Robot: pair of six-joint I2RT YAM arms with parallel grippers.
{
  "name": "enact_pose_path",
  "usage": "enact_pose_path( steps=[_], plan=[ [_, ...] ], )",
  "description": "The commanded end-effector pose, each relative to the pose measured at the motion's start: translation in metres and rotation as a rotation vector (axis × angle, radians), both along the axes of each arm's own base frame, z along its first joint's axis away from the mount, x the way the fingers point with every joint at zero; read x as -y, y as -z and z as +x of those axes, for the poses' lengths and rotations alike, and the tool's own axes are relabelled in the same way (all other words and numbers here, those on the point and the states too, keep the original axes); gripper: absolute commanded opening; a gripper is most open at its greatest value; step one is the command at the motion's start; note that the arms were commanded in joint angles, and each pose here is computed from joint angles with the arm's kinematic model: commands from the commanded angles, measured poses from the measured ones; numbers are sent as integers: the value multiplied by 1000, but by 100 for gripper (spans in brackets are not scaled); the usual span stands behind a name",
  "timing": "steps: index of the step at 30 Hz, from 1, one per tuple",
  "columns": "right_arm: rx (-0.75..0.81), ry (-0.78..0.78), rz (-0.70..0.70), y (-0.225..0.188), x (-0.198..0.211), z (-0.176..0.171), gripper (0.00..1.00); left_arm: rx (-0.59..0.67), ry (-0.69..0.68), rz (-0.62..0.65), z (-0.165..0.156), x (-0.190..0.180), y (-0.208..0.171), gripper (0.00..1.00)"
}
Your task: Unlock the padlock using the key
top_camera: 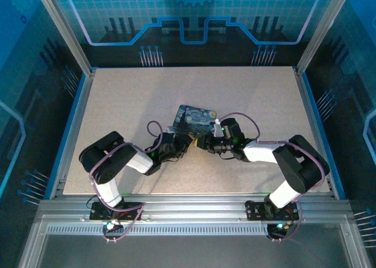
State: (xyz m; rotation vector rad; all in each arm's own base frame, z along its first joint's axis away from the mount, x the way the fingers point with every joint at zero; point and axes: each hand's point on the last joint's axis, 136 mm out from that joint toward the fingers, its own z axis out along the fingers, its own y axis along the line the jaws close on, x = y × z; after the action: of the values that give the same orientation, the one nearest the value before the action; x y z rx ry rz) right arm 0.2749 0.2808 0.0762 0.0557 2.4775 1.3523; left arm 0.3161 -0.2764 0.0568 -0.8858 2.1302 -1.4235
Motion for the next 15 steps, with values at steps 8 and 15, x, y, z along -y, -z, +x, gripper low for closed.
enact_pose_path(
  steps=[8, 15],
  plan=[
    [231, 14, -166, -24, 44, 3, 50, 75, 4, 45, 2, -3, -24, 0],
    [543, -7, -334, -73, 71, 7, 75, 84, 4, 63, 1, -6, -32, 0]
  ],
)
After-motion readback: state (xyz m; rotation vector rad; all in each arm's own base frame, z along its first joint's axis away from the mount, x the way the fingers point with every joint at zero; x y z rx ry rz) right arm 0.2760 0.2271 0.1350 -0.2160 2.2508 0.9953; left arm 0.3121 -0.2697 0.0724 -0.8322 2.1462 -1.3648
